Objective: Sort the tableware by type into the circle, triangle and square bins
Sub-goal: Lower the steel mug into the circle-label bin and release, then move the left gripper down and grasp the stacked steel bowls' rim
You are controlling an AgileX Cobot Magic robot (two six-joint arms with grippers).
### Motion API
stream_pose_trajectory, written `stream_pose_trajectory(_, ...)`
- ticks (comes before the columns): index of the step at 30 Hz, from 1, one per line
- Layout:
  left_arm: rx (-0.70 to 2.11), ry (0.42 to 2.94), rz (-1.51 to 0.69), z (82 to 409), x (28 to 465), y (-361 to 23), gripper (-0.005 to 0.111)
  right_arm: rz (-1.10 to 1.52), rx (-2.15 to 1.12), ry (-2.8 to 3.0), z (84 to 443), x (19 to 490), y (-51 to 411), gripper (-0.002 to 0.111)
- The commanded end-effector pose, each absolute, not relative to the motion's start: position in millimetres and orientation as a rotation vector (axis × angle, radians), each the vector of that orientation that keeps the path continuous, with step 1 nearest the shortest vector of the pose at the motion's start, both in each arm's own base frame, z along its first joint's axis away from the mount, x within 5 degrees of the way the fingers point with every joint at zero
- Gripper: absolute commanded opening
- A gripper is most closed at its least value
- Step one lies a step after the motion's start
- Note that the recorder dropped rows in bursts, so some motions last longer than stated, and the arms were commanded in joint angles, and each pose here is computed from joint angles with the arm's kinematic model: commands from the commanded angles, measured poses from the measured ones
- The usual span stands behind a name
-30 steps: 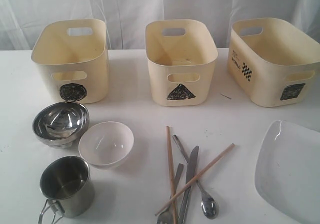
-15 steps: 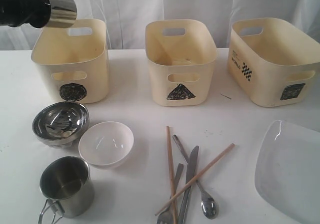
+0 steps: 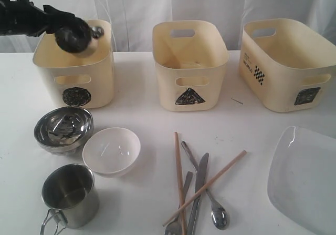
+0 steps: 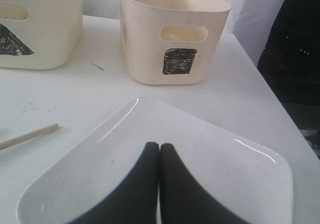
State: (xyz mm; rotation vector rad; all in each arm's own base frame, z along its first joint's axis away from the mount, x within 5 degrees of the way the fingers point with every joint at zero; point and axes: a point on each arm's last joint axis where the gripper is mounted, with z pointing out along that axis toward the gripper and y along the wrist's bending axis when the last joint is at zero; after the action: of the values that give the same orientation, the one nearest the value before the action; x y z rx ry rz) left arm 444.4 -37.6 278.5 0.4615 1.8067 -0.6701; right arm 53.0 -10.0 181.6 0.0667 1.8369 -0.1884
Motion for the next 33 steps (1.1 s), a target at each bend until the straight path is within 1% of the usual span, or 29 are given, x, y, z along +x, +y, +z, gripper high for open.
stream_pose_trajectory(1, 0.552, 1.742, -0.810, 290.2, 435.5, -50.2, 0.062, -0.194, 0.070, 1.827, 182.5, 52.6, -10.3, 0.000)
stream_pose_trajectory(5, 0.554, 1.789, -0.759, 285.7, 436.8, -47.8, 0.062, -0.194, 0.070, 1.827, 182.5, 52.6, -10.3, 0.000)
stream_pose_trajectory(8, 0.551, 1.787, -0.886, 289.8, 430.5, -52.9, 0.061, -0.194, 0.070, 1.827, 182.5, 52.6, -10.3, 0.000)
stream_pose_trajectory(10, 0.596, 1.767, -0.979, 296.9, 421.9, -57.8, 0.058, -0.194, 0.070, 1.827, 182.5, 52.6, -10.3, 0.000)
stream_pose_trajectory(12, 0.671, 1.765, -1.065, 301.6, 411.5, -62.3, 0.050, -0.194, 0.070, 1.827, 182.5, 52.6, -10.3, 0.000)
stream_pose_trajectory(14, 0.733, 1.837, -1.094, 299.3, 403.5, -63.6, 0.038, -0.194, 0.070, 1.827, 182.5, 52.6, -10.3, 0.000)
stream_pose_trajectory(16, 0.783, 1.959, -1.063, 293.5, 397.2, -61.7, 0.023, -0.194, 0.070, 1.827, 182.5, 52.6, -10.3, 0.000)
stream_pose_trajectory(18, 0.831, 2.118, -1.000, 285.1, 390.5, -57.0, 0.003, -0.194, 0.070, 1.827, 182.5, 52.6, -10.3, 0.000)
stream_pose_trajectory(19, 0.848, 2.180, -0.969, 281.7, 388.0, -54.5, 0.000, -0.194, 0.070, 1.827, 182.5, 52.6, -10.3, 0.000)
stream_pose_trajectory(22, 0.818, 2.397, -0.909, 275.2, 378.8, -46.7, 0.000, -0.194, 0.070, 1.827, 182.5, 52.6, -10.3, 0.000)
stream_pose_trajectory(24, 0.745, 2.479, -0.910, 275.2, 374.9, -44.7, 0.000, -0.194, 0.070, 1.827, 182.5, 52.6, -10.3, 0.000)
stream_pose_trajectory(29, 0.667, 2.494, -0.980, 275.9, 356.6, -48.9, 0.000, -0.194, 0.070, 1.827, 182.5, 52.6, -10.3, 0.000)
stream_pose_trajectory(33, 0.609, 2.528, -0.896, 265.6, 335.0, -45.8, 0.000, -0.194, 0.070, 1.827, 182.5, 52.6, -10.3, 0.000)
